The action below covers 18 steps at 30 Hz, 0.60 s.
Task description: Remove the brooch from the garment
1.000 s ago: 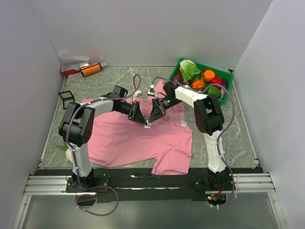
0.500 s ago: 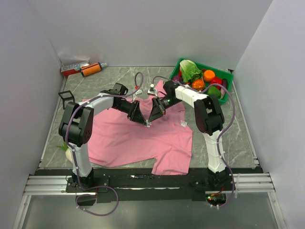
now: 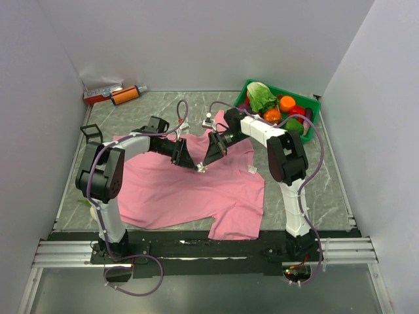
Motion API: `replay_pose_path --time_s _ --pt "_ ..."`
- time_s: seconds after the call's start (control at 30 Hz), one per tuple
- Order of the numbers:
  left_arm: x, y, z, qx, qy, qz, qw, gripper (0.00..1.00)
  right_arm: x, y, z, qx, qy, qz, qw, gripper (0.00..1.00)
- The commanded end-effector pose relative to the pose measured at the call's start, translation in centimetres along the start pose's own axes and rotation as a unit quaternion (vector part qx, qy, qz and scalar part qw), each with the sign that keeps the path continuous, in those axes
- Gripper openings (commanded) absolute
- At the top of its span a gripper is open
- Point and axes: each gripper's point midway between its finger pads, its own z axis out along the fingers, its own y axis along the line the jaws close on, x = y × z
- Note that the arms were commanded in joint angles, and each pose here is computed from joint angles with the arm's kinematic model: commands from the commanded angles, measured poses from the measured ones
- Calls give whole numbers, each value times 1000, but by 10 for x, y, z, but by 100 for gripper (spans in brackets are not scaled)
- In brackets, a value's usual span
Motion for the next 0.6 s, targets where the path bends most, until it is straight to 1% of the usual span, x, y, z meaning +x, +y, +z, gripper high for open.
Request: replay_pose_path --time_s 0.0,0.03,0.23,0.27,0.33,0.37,0.43,0.5,0.57 --pt "-18 -12 0 22 -14 22 999 41 -14 29 -1 -10 -6 -50 999 0" --pt "-19 -11 0 25 -15 16 999 39 -14 29 -1 -8 -6 -53 999 0" --pt "-19 -10 1 36 -11 13 999 24 -15 29 0 -6 -3 -57 998 0" --pt "-19 -11 2 37 -10 14 999 20 -15 29 0 -5 -3 -57 998 0" --pt "-18 -11 2 40 -9 20 999 14 -16 27 0 -5 -3 -56 998 0" --pt "-16 -11 2 40 -6 13 999 10 -17 28 0 -5 -3 -58 998 0" --pt "-16 -12 1 42 -4 25 999 7 -18 26 1 -3 -4 -58 998 0" --pt "-13 -14 0 42 0 20 999 3 -21 26 1 -3 -4 -58 998 0" --pt "-16 -12 -3 34 0 36 999 1 -28 30 -4 7 -6 -68 998 13"
